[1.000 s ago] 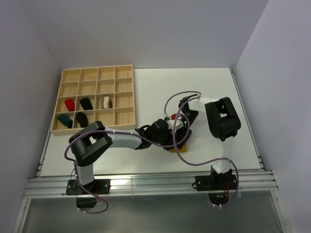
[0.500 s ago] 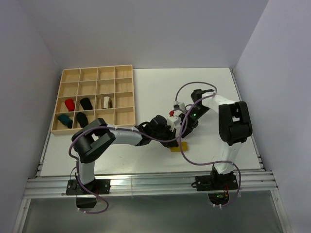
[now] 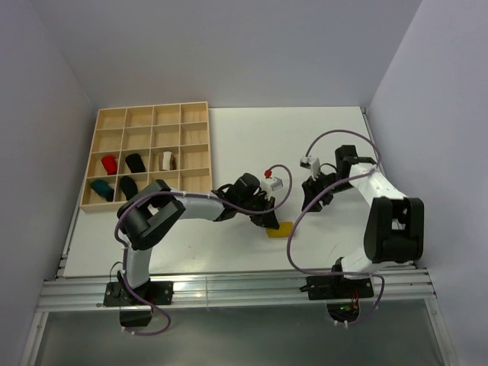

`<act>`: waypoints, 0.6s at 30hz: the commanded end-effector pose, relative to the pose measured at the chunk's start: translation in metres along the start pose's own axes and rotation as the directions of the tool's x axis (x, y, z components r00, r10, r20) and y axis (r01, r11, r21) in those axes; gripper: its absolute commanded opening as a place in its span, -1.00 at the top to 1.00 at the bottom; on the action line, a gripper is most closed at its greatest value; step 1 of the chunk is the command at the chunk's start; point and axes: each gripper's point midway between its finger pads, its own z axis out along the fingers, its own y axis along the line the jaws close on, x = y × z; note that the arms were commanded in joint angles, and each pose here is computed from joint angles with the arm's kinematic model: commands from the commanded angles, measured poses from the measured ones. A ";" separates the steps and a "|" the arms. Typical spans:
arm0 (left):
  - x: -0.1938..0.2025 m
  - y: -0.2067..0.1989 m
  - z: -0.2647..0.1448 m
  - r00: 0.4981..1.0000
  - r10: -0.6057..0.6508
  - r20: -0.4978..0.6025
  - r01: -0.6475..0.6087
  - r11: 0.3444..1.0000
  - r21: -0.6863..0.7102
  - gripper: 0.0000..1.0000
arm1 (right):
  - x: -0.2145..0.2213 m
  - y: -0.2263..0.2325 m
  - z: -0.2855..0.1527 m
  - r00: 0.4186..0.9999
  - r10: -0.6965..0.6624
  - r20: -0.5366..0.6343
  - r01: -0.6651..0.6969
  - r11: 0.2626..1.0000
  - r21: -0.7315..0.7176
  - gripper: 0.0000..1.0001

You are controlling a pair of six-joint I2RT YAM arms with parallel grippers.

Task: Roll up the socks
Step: Roll the sock at the center of the board.

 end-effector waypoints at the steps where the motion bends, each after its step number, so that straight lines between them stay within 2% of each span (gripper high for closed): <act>1: 0.074 0.042 -0.004 0.964 -0.134 -0.229 0.101 0.983 -0.151 0.99 | -0.017 -0.009 -0.012 0.979 -0.188 0.083 0.178 0.977 0.116 -0.30; 10: 0.079 0.045 0.000 0.939 -0.194 -0.285 0.160 0.977 -0.138 0.99 | -0.001 0.024 -0.012 0.918 -0.382 0.109 0.375 0.923 0.084 -0.39; 14: 0.081 0.047 0.003 0.928 -0.208 -0.310 0.171 0.975 -0.142 0.99 | -0.001 0.038 -0.015 0.874 -0.468 0.130 0.456 0.883 0.114 -0.50; 18: 0.085 0.050 0.004 0.916 -0.226 -0.332 0.185 0.971 -0.149 0.99 | 0.004 0.048 -0.008 0.841 -0.531 0.100 0.518 0.845 0.129 -0.53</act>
